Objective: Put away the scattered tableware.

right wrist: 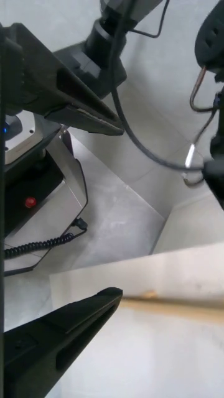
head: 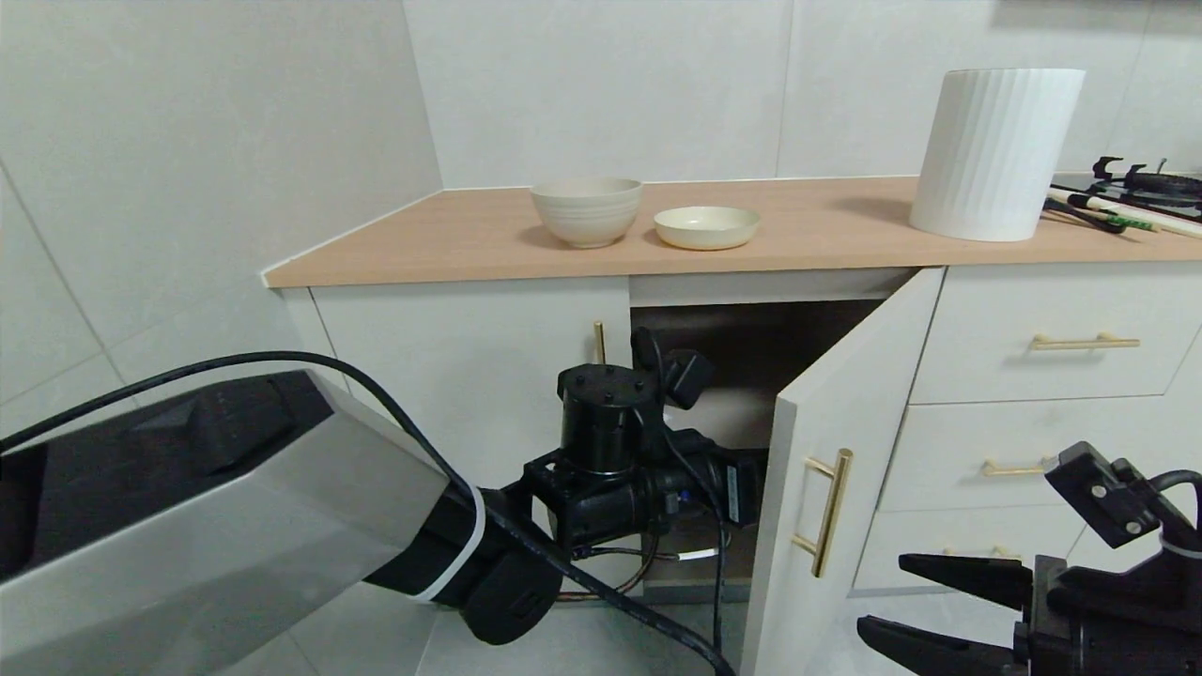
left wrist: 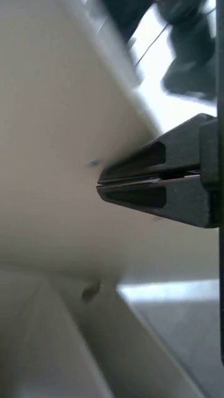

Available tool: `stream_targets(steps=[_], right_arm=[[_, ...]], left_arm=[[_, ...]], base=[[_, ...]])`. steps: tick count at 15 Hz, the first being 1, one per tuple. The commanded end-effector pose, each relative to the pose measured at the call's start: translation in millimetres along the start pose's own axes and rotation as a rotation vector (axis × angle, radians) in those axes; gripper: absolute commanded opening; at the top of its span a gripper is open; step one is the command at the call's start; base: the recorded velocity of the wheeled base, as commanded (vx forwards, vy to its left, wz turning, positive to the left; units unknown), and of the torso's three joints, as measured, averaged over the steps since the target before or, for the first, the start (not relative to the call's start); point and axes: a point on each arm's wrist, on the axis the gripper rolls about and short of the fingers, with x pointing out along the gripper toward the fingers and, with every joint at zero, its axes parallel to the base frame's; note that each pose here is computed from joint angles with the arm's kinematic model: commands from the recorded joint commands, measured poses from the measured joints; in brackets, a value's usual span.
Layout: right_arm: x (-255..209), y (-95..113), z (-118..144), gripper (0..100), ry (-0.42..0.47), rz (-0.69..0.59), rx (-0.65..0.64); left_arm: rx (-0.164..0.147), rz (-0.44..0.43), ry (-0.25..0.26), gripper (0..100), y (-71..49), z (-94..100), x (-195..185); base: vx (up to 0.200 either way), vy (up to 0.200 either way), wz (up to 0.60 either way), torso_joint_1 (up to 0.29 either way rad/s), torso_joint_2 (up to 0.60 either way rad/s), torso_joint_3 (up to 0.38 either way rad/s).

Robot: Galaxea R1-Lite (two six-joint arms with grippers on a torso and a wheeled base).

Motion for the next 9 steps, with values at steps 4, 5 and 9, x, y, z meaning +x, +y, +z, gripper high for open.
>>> stream_targets(steps=[4,5,9], right_arm=[[-1,3,0,100,-0.002,0.016,-0.007],[-1,4,0,100,-0.001,0.018,-0.008],[-3,4,-1,100,-0.003,0.021,-0.009]], left_arm=[[0.012,-0.021,-0.003,0,-12.5,1.4,3],[0.01,-0.02,0.003,0,-12.9,1.1,3],[0.011,-0.022,-0.001,0,-12.2,2.7,7]], base=[[0.0,0.0,0.0,0.0,0.0,0.0],[0.0,0.0,0.0,0.0,0.0,0.0],[-0.15,0.0,0.0,0.003,0.0,-0.003]])
